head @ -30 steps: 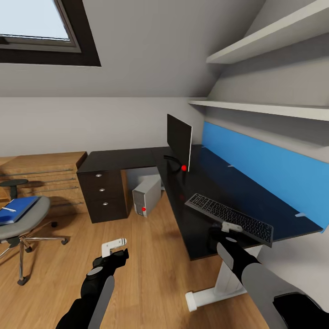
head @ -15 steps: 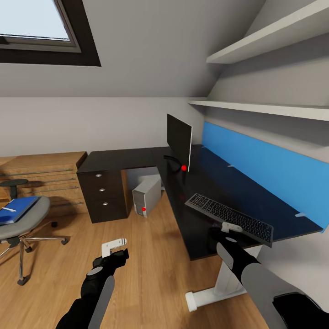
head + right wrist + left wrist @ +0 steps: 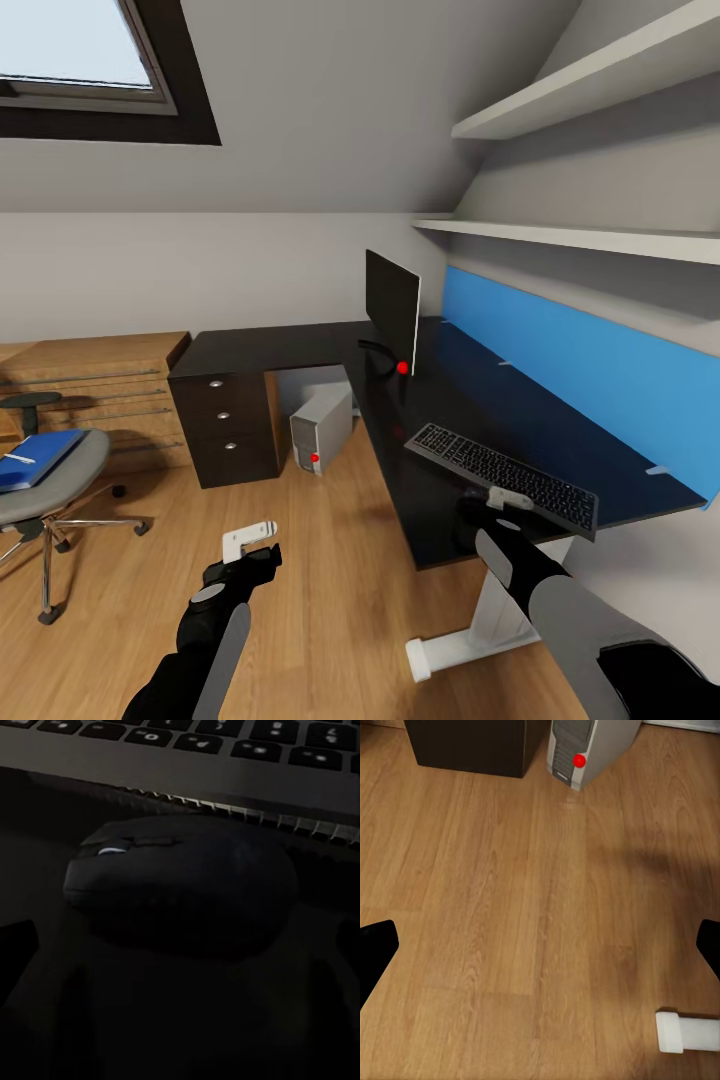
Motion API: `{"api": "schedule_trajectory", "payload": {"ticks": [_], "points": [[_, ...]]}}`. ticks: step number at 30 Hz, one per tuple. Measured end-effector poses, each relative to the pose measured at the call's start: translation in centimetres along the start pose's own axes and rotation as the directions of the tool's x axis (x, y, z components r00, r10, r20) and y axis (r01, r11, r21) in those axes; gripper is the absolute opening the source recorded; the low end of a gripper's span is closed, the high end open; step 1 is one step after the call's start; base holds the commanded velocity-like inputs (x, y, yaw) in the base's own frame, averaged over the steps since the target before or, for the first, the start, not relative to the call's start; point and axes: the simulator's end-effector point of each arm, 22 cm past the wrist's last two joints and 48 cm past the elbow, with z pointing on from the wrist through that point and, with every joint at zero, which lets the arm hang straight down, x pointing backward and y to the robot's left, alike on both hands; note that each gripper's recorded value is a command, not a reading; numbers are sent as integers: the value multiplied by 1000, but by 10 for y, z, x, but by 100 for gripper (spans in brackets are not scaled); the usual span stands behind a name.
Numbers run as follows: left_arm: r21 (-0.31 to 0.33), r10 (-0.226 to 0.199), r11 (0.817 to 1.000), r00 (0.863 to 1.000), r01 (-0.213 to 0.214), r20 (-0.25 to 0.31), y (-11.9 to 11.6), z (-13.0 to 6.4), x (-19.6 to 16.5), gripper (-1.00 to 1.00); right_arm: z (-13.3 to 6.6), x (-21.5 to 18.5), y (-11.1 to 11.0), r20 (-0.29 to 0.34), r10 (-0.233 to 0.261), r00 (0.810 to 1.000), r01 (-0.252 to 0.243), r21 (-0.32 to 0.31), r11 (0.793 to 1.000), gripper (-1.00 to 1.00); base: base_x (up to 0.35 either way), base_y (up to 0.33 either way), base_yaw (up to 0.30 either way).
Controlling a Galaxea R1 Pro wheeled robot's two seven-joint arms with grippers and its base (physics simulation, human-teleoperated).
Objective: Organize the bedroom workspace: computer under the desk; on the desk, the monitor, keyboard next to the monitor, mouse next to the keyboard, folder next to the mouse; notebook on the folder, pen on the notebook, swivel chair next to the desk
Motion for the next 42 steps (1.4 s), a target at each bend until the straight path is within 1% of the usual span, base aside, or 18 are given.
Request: {"api": "schedule_trajectory", "payload": {"ticks": [9, 18, 42], "points": [[0, 0, 1000, 1000, 0, 0, 0, 0, 0, 100, 0, 1, 0, -3, 8, 1000, -8, 0, 1000, 100, 0, 0, 0], [0, 0, 1000, 1000, 0, 0, 0, 0, 0, 100, 0, 4, 2, -17, 48, 999, -48, -3, 999, 100, 0, 0, 0], [0, 0, 1000, 1000, 0, 0, 0, 0, 0, 100, -1, 6, 5, -22, 57, 998, -57, -6, 998, 100, 0, 0, 0]]}}
